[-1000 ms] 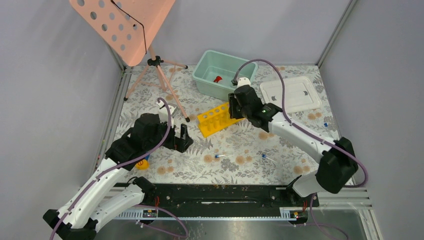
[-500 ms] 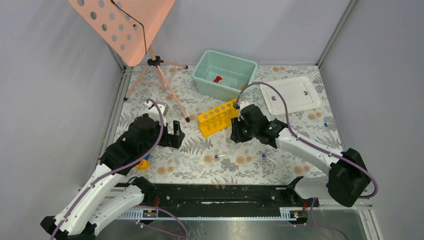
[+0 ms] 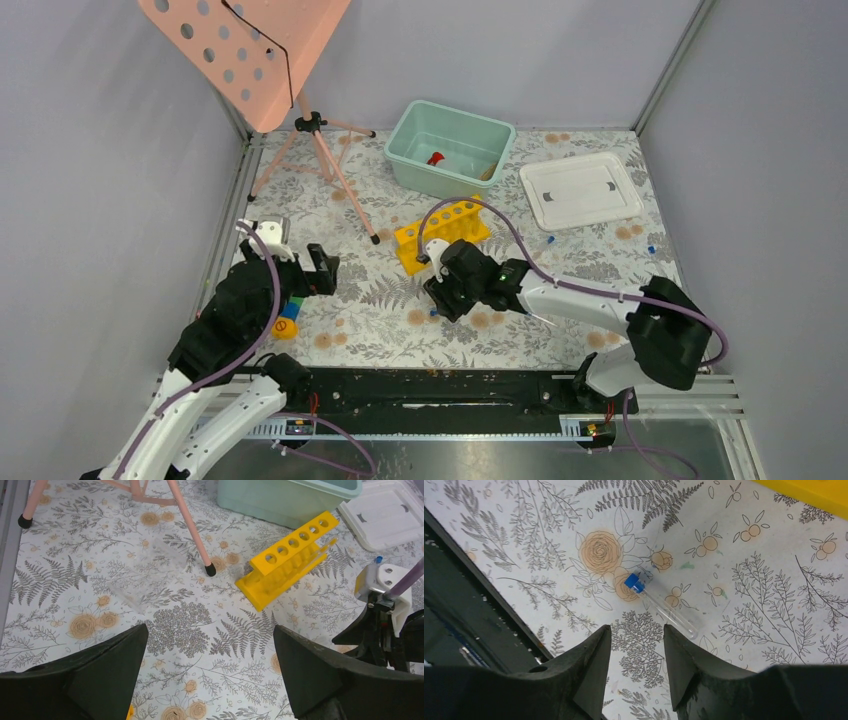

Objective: Organize the chemistry lab equipment

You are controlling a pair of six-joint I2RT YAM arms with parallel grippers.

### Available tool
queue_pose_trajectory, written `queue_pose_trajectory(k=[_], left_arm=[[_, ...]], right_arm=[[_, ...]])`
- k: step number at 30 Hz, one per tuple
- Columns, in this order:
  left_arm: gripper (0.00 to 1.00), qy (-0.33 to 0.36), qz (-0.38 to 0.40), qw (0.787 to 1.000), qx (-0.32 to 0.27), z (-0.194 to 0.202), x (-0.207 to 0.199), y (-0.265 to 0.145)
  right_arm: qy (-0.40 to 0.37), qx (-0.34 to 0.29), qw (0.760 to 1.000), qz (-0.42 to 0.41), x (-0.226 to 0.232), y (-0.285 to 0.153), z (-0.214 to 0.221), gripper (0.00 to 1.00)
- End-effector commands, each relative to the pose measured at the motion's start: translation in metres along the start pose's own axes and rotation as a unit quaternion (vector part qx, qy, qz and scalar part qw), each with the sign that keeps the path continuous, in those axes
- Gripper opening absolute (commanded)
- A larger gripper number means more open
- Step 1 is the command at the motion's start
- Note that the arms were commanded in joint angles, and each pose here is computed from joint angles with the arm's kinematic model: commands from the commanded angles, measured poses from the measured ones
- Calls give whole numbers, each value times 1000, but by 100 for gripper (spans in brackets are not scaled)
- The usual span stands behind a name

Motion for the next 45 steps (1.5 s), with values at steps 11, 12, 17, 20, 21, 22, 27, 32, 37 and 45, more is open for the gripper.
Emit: queue_pose_trajectory(k=[11, 12, 17, 20, 21, 22, 27, 32, 37, 45], left_arm=[[99, -7, -15, 1000, -20, -6, 2, 2], [99, -8, -19, 1000, -22, -6, 3, 2], [99, -13, -26, 999, -26, -5, 5, 1], [99, -16, -35, 999, -22, -5, 6, 1], [99, -17, -38, 999, -20, -4, 7, 1], [99, -19, -41, 999, -19, -4, 7, 1], [99, -31, -45, 999, -3, 0, 5, 4], [99, -47, -14, 999, 23, 6, -5, 10], [96, -68, 24, 995, 64, 18, -21, 22], [87, -103, 85, 985, 105, 19, -45, 35]], right_arm=[[-45, 43, 997, 54, -18, 42, 14, 56], [-45, 48, 997, 51, -18, 42, 16, 56], [-39, 61, 997, 32, -15, 46, 23, 53], [-36, 67, 996, 36, -16, 48, 26, 48], [-34, 67, 997, 37, -16, 48, 27, 46], [-32, 64, 997, 38, -17, 47, 26, 44], [-29, 47, 998, 40, -17, 46, 26, 35], [-30, 18, 998, 52, -18, 41, 23, 25], [-28, -8, 998, 52, -18, 36, 20, 20], [-25, -73, 997, 20, -9, 19, 12, 17]])
Point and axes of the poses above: each gripper's point midway between its finger pads, its own y axis out along the fingers, its own x axis along the line the jaws close on, z = x × y, the point moved 7 cm from there along -y, back along the fingers, and after that the axes turned 5 degrees about y, right-handed, at the moved point
